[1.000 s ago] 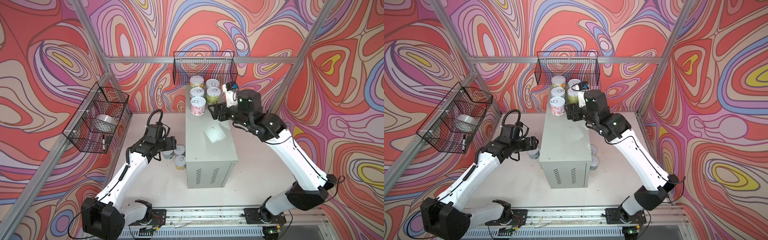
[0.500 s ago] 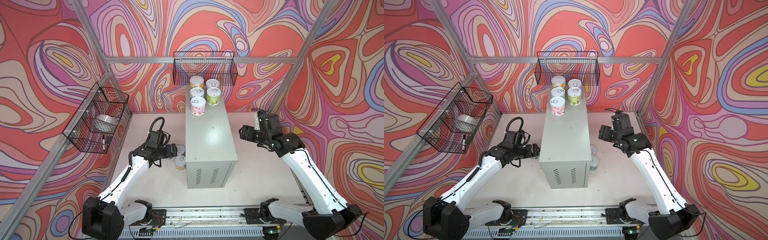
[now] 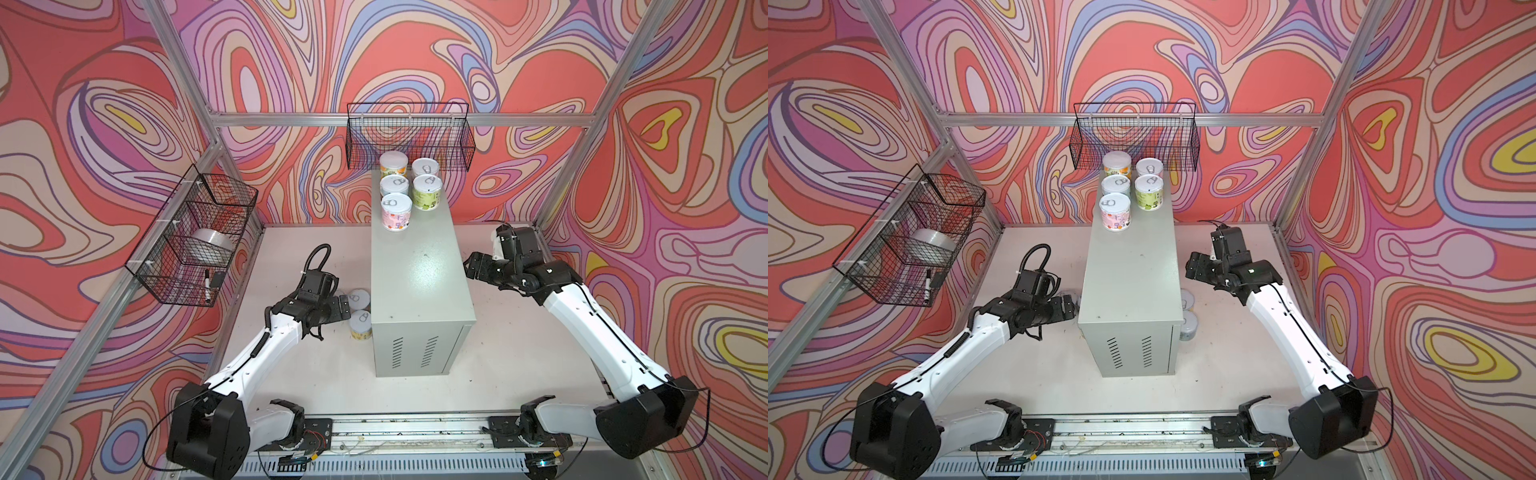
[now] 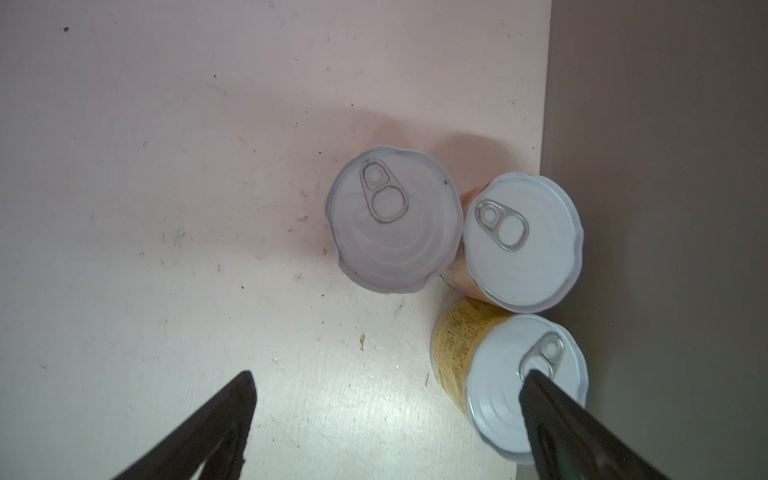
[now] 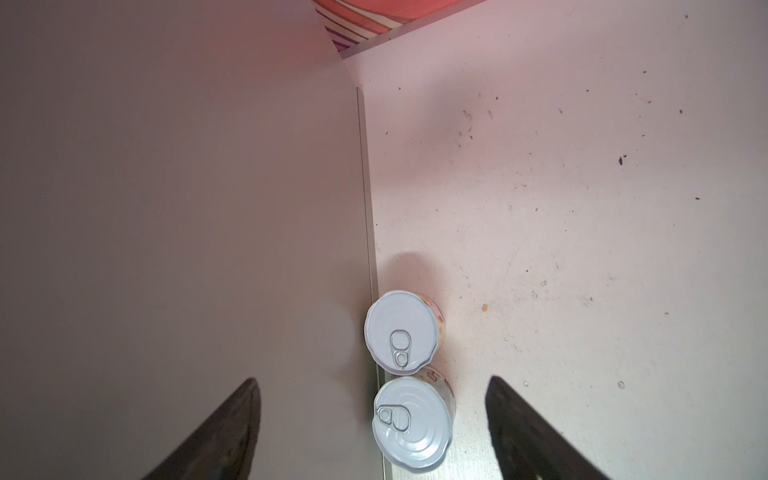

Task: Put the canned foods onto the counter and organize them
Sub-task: 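Release the pink can and withdraw the right gripper toward its floor cans, then lower the left gripper and close it on a light-blue can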

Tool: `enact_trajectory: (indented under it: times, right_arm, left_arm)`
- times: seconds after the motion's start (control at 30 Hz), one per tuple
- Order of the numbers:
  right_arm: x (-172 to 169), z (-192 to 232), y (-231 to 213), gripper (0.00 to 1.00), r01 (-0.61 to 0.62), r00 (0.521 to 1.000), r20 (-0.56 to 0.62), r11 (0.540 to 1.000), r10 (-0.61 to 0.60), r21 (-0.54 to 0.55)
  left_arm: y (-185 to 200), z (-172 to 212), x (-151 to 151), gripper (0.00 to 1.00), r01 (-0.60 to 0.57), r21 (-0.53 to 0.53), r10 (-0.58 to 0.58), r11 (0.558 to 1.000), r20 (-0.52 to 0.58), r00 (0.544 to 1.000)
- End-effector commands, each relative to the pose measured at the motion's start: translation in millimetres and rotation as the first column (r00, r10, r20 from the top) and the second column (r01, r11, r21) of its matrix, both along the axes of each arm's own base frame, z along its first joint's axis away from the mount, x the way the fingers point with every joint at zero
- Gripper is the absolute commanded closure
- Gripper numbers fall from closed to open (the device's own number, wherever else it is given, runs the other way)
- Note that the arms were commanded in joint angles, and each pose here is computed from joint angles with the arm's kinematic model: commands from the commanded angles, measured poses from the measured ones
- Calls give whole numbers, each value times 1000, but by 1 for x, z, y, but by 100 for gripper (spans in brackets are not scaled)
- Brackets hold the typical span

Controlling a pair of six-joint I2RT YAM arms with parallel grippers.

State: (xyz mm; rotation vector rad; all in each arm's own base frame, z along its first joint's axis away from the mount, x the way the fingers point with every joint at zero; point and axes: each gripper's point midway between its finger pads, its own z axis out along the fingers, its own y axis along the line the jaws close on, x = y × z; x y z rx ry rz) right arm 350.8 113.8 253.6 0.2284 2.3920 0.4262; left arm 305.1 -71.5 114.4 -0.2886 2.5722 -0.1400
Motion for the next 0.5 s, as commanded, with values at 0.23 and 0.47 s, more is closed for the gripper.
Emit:
enact_trajectory:
  times: [0.23,0.47]
  right_arm:
    - [11,13,3,14,-9,999,50,1000,9,6]
    - [11,9,4,14,-7,999,46,1000,7,8]
  left_arm:
    - [5,-26,30,4,-57,28,57,998,7,998]
    - [20,-37,35,5,-96,80,98,992,-21,995]
